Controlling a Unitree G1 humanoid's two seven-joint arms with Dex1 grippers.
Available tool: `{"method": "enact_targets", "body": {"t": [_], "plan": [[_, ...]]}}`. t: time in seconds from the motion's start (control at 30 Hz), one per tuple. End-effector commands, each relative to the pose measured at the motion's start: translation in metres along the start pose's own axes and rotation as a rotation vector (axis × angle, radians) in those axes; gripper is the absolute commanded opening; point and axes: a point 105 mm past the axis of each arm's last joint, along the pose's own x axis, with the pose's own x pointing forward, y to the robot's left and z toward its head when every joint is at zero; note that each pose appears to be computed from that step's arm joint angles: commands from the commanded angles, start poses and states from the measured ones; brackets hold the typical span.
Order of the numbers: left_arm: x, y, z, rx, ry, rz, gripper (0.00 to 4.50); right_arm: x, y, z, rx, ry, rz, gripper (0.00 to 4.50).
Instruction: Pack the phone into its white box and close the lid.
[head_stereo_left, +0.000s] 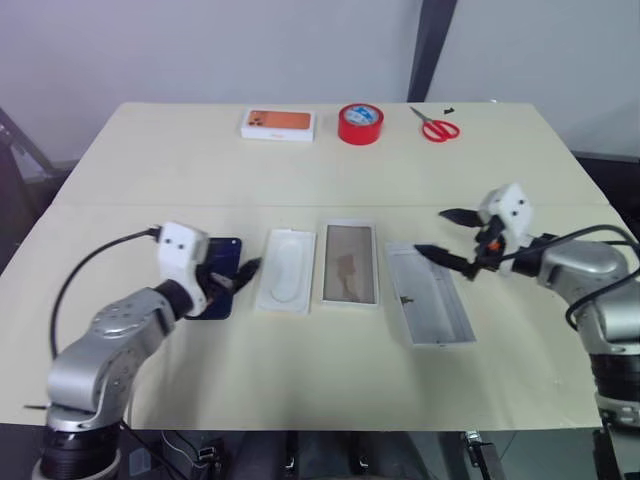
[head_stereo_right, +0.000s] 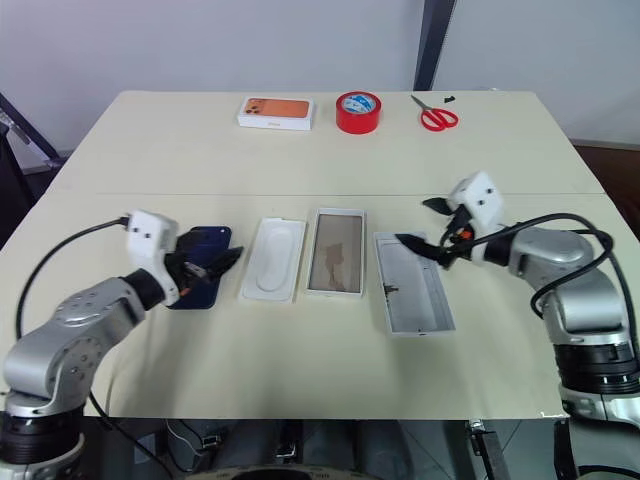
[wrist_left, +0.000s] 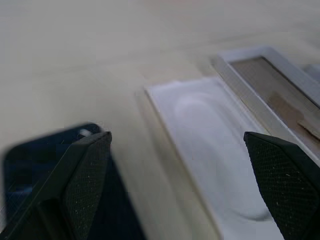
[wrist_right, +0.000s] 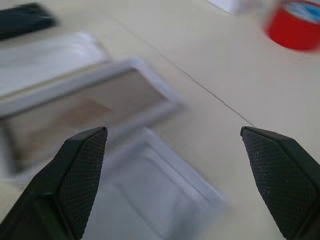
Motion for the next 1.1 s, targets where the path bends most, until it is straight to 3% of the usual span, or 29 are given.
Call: {"method": "enact_targets", "body": {"t": [0.03,0.23,0.53,0.63,0.87,1.1], "plan": [[0.004,-0.002,-0.006,-0.065,0.111,0.04,4.44,0.007,0.029,0.015,-0.082,-0.024,0.09,4.47],[0.013,-0.008,0.0,-0.221,0.15,0.019,4.44,0.016,0.048,0.013,-0.092,-0.022,0.136,4.47],[0.029,-0.018,-0.011,-0.37,0.267,-0.006,4.44,0.018,0.061,0.01,-0.123,-0.009,0.18,4.47],[0.033,-0.014,-0.01,-0.418,0.254,0.009,3.66,0.018,0.064,0.006,-0.134,0.004,0.191,4.5],[0.034,-0.01,-0.007,-0.45,0.237,0.032,0.04,0.019,0.068,0.004,-0.14,0.013,0.2,4.5],[0.031,0.0,0.017,-0.542,0.104,0.022,0.04,0.023,0.072,0.003,-0.162,0.029,0.23,4.5]]}}
